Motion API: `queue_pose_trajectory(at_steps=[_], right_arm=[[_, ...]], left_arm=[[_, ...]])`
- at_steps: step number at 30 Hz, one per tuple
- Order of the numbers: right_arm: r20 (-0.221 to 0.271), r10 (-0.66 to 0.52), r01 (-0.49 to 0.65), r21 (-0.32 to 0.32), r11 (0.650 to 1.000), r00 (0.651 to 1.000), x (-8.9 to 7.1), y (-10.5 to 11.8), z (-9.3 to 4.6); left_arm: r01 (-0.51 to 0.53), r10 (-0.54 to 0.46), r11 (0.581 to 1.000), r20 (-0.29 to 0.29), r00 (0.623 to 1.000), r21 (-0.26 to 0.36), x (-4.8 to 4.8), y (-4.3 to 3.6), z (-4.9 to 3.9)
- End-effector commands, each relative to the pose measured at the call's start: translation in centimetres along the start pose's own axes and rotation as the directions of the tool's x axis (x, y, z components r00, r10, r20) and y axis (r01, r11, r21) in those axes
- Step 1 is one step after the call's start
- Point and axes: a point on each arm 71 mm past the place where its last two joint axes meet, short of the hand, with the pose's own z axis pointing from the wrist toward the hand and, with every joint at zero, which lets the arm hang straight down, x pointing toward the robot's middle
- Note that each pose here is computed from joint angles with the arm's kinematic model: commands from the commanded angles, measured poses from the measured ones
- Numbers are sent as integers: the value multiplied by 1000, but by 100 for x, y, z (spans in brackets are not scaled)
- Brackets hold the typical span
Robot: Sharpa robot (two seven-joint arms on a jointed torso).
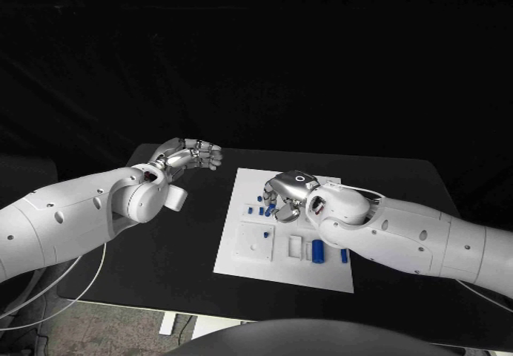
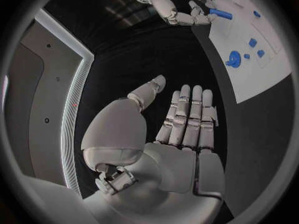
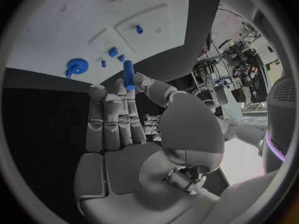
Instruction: Assemble the parts on the task board
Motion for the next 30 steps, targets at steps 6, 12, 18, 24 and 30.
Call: queue_pose_trajectory(at_steps=[6, 12, 18, 24, 30], right_arm=[[-53, -54, 50, -81, 995, 997, 230, 291, 61], [-91, -95, 85, -110, 990, 991, 400, 407, 94], [-108, -89, 76, -120, 990, 990, 523, 468, 115], [-101, -125, 110, -143, 984, 987, 639, 553, 114], [-117, -129, 112, -140, 984, 985, 729, 562, 116]], left_arm=[[8, -8, 1000, -20, 1000, 10, 61, -23, 28], [11, -11, 1000, -31, 999, 11, 105, -28, 45], [12, -12, 1000, -35, 999, 13, 127, -32, 53], [13, -13, 1000, -39, 999, 12, 140, -32, 59], [14, -14, 1000, -42, 999, 12, 146, -32, 63]])
